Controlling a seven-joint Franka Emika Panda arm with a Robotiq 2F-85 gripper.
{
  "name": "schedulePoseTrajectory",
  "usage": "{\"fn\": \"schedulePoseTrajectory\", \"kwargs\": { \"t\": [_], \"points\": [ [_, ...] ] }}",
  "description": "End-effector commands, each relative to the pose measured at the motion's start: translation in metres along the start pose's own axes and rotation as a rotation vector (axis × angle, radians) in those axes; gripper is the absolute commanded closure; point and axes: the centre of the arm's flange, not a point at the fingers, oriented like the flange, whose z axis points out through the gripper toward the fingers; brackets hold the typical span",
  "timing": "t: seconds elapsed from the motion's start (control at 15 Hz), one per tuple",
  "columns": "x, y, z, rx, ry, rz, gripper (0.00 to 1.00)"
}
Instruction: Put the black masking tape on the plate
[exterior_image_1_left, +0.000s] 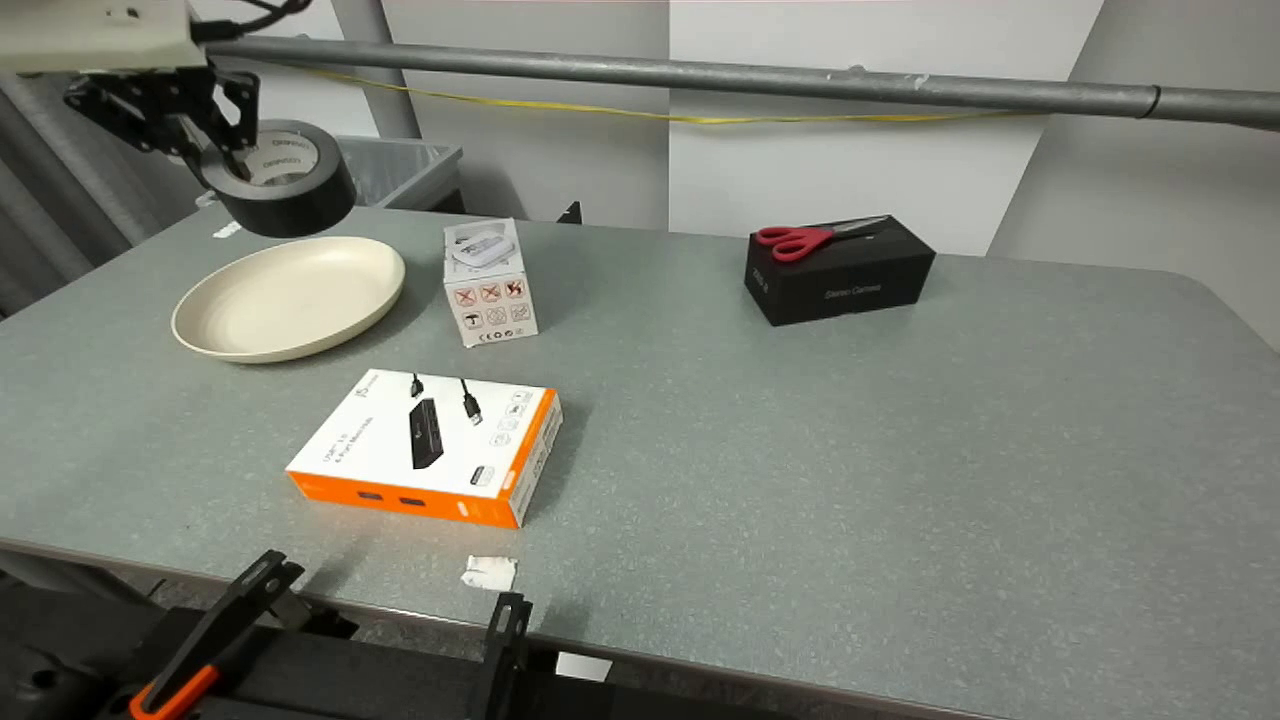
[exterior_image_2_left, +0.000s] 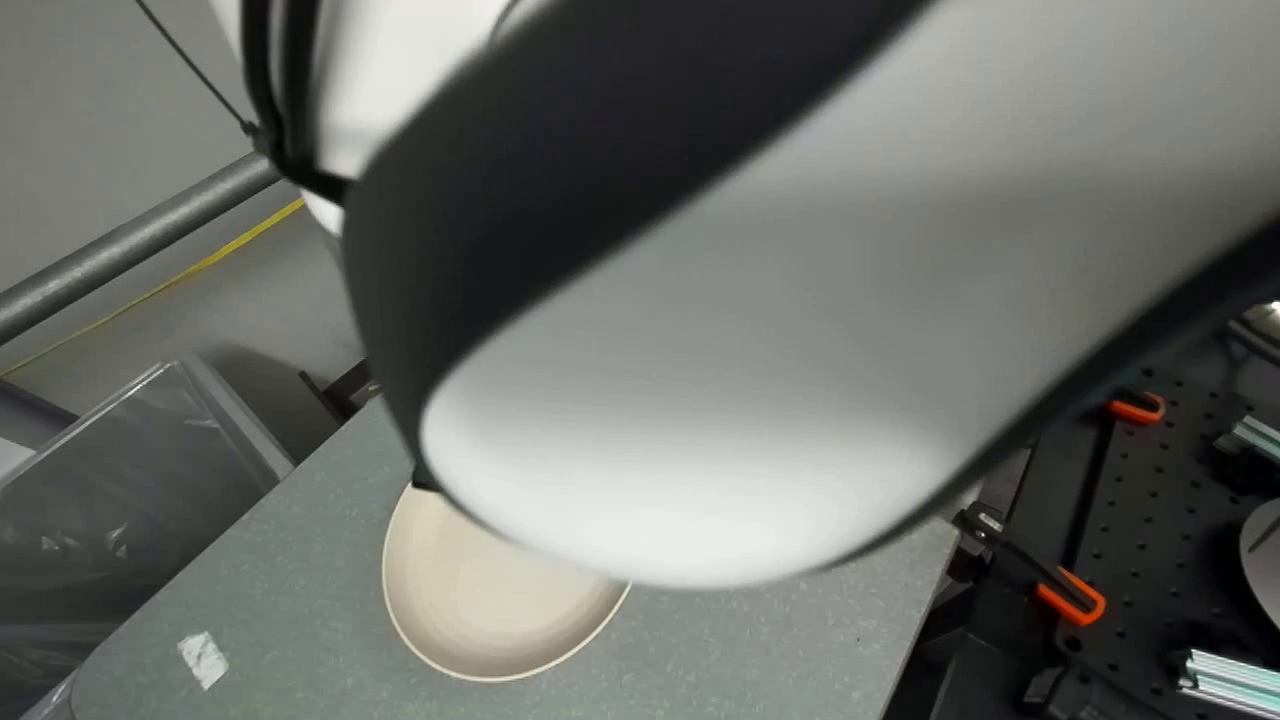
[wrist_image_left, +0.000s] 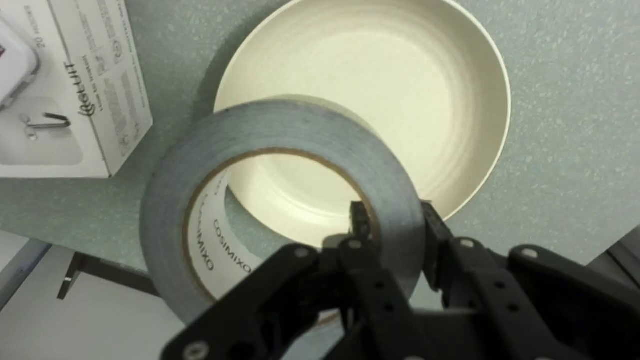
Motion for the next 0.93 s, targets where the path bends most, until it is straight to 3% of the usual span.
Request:
{"fn": "schedulePoseTrajectory", "kwargs": {
  "t": [0.0, 0.4, 0.87],
  "points": [
    [0.007, -0.014, 0.035, 0.033, -0.055, -0.041, 0.93],
    [0.006, -0.016, 0.088, 0.026, -0.103, -0.073, 0.93],
    [0.027, -0.02, 0.121, 0.04, -0.109, -0.151, 0.93]
  ]
}}
